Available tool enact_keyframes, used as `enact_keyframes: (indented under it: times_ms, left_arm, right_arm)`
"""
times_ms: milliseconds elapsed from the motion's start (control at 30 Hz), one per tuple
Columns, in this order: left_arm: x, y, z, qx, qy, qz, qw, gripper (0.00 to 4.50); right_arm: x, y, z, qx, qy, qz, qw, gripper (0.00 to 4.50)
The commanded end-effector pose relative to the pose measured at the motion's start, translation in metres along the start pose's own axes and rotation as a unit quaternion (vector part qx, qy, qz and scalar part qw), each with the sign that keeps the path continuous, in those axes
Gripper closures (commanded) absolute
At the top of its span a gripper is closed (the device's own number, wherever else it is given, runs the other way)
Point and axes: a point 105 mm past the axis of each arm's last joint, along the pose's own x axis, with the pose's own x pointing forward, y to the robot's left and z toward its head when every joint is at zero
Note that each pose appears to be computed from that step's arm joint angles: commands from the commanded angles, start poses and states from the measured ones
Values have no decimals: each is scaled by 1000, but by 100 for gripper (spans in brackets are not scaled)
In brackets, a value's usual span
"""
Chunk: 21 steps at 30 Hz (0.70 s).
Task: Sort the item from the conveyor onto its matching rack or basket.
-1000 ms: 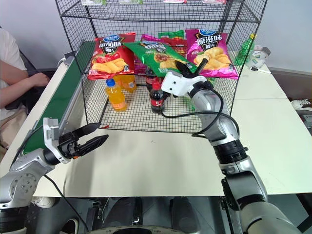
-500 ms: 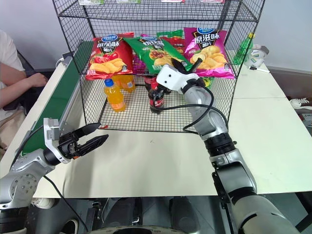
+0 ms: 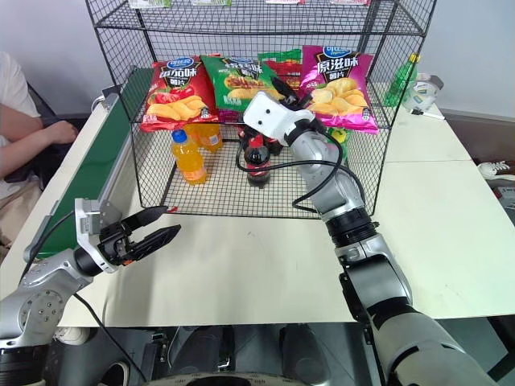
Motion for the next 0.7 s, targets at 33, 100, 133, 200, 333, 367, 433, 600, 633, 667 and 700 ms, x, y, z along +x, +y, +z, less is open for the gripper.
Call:
enact_keyframes:
  times_ms: [33, 100, 133, 200, 333, 367, 433, 600, 633, 667, 700]
  left_arm:
    - [2, -6, 7, 19, -8, -9, 1000, 0]
    - [2, -6, 7, 19, -8, -9, 1000, 0]
    - [2, -6, 7, 18, -9, -8, 1000, 0]
    - [2, -6, 6, 19, -9, -9, 1000, 0]
    - [2, -7, 6, 18, -9, -9, 1000, 0]
    - [2, -7, 6, 19, -9, -9, 1000, 0]
    - [2, -7, 5, 19, -8, -9, 1000, 0]
    - [2, -8, 5, 19, -9, -8, 1000, 0]
    - [2, -8, 5, 19, -9, -8, 1000, 0]
    - [2, -8, 4, 19, -9, -8, 1000, 0]
    - [2, -8, 4, 19, -8, -8, 1000, 0]
  right_arm:
    - [4, -10, 26, -11, -49, -10, 999, 121]
    - [4, -6, 33, -2, -64, -3, 998, 121]
    - [5, -6, 37, 0, -71, -2, 997, 121]
    - [5, -5, 47, 12, -90, 1, 996, 121]
    - [4, -3, 56, 41, -109, 5, 993, 121]
    - [4, -4, 56, 36, -110, 5, 993, 121]
    - [3, -4, 62, 38, -127, 7, 991, 121]
    - [-2, -5, 72, 94, -159, 6, 983, 121]
    - [-3, -5, 71, 98, -158, 5, 982, 121]
    - [-3, 2, 71, 108, -162, 22, 981, 121]
    - [-4, 7, 71, 122, -165, 35, 978, 121]
